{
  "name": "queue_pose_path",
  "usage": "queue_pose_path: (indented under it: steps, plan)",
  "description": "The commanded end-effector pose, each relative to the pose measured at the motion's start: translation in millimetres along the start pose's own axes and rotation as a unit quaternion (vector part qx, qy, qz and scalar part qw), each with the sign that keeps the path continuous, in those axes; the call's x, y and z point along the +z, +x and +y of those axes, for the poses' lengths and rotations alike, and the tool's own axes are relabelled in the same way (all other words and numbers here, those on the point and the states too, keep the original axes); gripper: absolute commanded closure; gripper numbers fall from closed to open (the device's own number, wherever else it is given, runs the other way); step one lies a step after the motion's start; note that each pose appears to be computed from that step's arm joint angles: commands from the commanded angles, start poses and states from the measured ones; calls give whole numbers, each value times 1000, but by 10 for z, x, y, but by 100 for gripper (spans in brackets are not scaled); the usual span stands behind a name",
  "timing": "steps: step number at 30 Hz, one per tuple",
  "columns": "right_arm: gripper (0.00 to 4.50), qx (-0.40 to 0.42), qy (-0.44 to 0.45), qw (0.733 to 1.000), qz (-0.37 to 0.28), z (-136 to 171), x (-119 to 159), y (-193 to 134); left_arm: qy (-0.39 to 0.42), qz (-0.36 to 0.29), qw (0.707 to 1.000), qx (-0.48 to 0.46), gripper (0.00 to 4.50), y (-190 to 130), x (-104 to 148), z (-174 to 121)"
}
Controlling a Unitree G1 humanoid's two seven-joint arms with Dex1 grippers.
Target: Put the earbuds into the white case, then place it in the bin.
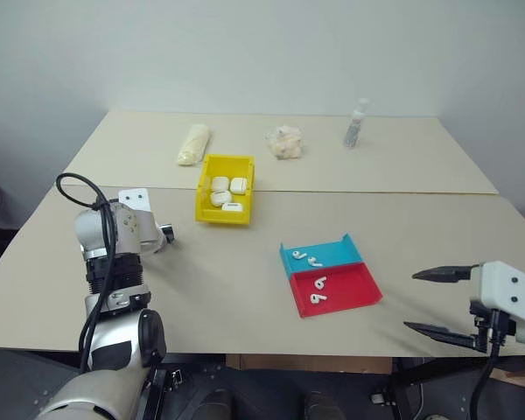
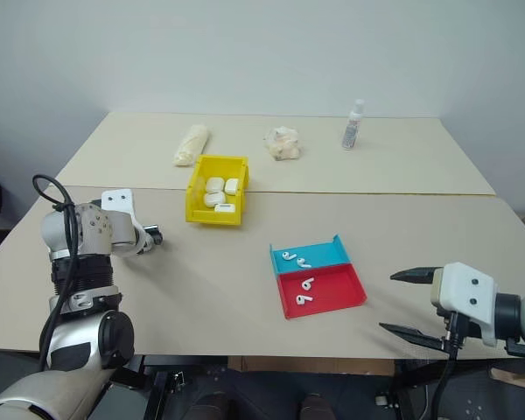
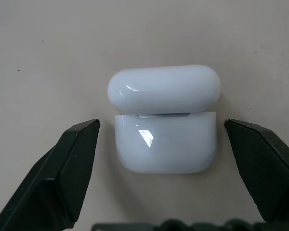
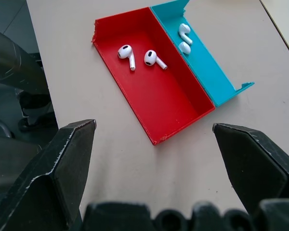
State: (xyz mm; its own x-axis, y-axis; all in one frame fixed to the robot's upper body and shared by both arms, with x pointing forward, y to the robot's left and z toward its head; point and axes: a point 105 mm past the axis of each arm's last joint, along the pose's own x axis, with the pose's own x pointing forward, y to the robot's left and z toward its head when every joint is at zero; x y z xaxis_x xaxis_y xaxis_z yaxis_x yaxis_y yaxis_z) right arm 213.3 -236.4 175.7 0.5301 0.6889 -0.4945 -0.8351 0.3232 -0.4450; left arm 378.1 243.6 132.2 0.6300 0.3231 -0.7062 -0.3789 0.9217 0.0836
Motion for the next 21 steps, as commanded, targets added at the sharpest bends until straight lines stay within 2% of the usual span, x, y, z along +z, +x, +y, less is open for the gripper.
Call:
queue_pose_path:
  steps: [1,2,4,8,9,16,21]
  plan:
    - [1,-21,-19,1000,-3,-50,71,-59,-2,-10,1000,-3,0,-41,61,-16]
    - [1,-22,-18,1000,-3,-51,70,-57,-2,-7,1000,-3,0,-37,54,-16]
    - [0,-23,-18,1000,-3,-53,67,-52,9,-5,1000,-6,38,-31,39,-20]
    - [0,-24,-16,1000,-3,-51,65,-52,-2,11,1000,-1,157,-21,-4,-2]
    - [0,-24,-16,1000,-3,-50,65,-52,-5,13,1000,-1,173,-23,-6,2]
    - [0,-23,-15,1000,-2,-42,71,-63,19,-20,1000,-4,173,-127,120,1]
    - [0,-24,-20,1000,-1,-66,99,-74,58,-104,992,-36,173,-333,392,2]
